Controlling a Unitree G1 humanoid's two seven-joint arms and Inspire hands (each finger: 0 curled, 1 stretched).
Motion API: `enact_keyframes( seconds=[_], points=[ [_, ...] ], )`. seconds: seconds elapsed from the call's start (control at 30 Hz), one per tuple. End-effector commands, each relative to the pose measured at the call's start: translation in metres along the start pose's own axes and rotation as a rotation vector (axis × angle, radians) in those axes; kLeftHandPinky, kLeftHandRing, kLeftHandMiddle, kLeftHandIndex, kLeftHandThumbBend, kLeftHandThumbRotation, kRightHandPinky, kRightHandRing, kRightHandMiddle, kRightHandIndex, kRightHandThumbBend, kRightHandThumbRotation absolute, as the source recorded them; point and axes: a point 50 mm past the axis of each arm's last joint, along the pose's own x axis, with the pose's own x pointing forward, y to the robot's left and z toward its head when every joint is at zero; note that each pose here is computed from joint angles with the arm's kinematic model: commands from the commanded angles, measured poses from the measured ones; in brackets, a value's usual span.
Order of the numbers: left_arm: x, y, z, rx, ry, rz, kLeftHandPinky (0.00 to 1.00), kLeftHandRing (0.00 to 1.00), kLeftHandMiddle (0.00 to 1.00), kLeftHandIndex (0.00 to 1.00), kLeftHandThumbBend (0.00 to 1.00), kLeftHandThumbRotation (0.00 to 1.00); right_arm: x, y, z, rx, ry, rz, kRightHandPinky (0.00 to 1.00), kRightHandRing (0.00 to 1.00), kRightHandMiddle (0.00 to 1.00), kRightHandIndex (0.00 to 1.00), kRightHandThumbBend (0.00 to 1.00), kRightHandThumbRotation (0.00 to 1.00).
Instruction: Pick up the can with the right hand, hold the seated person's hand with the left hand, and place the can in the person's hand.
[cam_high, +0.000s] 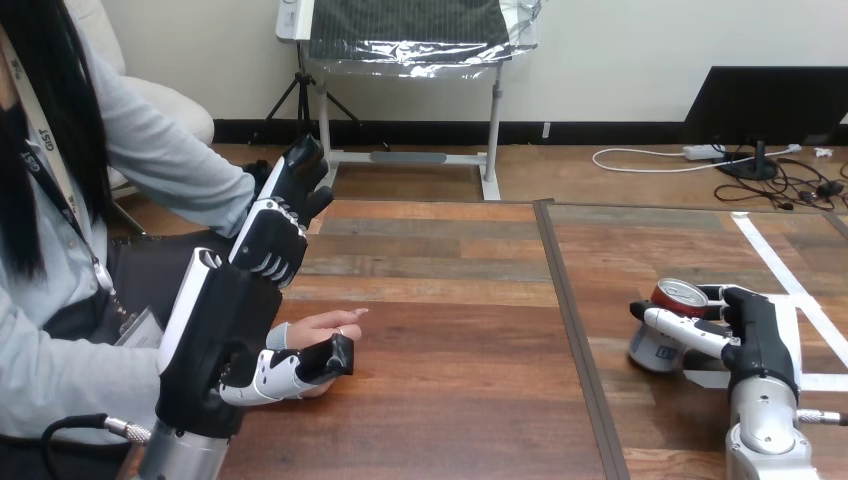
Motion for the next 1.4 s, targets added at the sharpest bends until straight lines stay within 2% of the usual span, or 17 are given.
enact_keyframes(
  seconds=[0.0,0.27,0.73,0.97,1.03,1.23,1.37],
  points=[
    [0.014,0.004,0.006,0.017,-0.058,-0.013,0.96,0.99,1.00,0.97,1.00,0.58,0.002,0.009,0.019,0.012,-0.095,0.013,0.37,0.44,0.53,0.54,0.78,0.00],
    [0.014,0.004,0.005,0.024,-0.048,-0.017,0.95,0.99,1.00,0.97,1.00,0.57,0.002,0.010,0.026,0.007,-0.148,0.015,0.36,0.43,0.52,0.53,0.79,0.00],
    [0.014,0.004,0.003,0.053,-0.034,-0.017,0.94,0.98,1.00,0.96,1.00,0.59,0.003,0.013,0.034,0.017,-0.189,0.021,0.37,0.43,0.55,0.54,0.80,0.00],
    [0.015,0.007,0.004,0.109,-0.007,-0.027,0.94,0.98,1.00,0.97,1.00,0.59,0.003,0.015,0.039,0.020,-0.213,0.031,0.36,0.43,0.54,0.54,0.80,0.00],
    [0.015,0.007,0.003,0.119,0.000,-0.029,0.94,0.99,1.00,0.97,1.00,0.57,0.003,0.015,0.040,0.021,-0.218,0.033,0.36,0.43,0.54,0.54,0.80,0.00],
    [0.014,0.011,0.004,0.216,0.027,-0.037,0.94,0.99,1.00,0.98,1.00,0.53,0.003,0.017,0.045,0.018,-0.247,0.041,0.39,0.45,0.53,0.53,0.80,0.00],
    [0.014,0.014,0.004,0.286,0.066,-0.042,0.93,0.98,1.00,0.98,1.00,0.49,0.003,0.018,0.050,0.001,-0.286,0.048,0.39,0.44,0.52,0.52,0.81,0.00]
  ],
)
